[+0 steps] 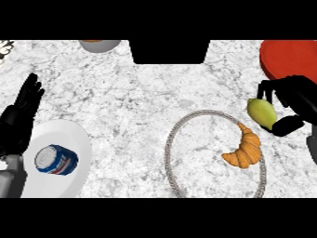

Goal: Pick the lemon from the placemat and place it in the bowl

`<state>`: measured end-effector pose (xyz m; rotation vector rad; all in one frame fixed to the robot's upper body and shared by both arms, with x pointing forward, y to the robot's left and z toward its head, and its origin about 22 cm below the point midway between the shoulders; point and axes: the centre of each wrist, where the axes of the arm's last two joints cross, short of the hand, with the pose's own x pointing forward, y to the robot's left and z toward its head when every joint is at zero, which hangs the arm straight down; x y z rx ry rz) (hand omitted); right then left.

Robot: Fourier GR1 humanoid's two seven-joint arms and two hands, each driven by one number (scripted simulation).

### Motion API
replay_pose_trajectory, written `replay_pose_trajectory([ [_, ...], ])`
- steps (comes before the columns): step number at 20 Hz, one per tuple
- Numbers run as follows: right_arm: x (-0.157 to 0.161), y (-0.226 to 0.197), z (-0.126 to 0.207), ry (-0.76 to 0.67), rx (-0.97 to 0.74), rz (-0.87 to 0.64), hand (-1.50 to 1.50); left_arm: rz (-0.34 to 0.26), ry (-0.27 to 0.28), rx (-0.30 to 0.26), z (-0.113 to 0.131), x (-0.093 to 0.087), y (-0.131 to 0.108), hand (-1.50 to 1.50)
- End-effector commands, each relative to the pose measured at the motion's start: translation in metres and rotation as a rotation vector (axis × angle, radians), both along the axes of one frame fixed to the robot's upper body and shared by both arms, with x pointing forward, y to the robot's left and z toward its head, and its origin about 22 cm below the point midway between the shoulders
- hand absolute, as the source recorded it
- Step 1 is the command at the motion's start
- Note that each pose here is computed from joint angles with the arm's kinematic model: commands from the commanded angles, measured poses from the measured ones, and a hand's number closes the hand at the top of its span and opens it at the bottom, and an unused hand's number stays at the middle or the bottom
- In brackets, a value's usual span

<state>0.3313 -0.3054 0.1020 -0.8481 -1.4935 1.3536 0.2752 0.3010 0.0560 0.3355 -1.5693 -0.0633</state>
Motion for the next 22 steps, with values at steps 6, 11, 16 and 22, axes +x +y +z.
replay_pose_trajectory([
  [6,-0.009,-0.042,0.100,-0.260,0.299,-0.113,1.50,-0.003,0.012,0.012,-0.002,-0.005,0.013,0.00],
  [11,0.013,-0.064,0.128,-0.240,0.297,-0.201,1.50,-0.004,-0.007,-0.001,0.013,0.009,0.010,0.00],
  [16,0.035,-0.096,0.110,-0.217,0.390,-0.212,1.50,-0.024,0.000,0.007,-0.013,0.013,-0.004,0.00],
  [22,0.068,-0.113,0.087,-0.191,0.440,-0.250,1.50,-0.045,-0.004,0.003,0.000,0.003,-0.010,0.00],
])
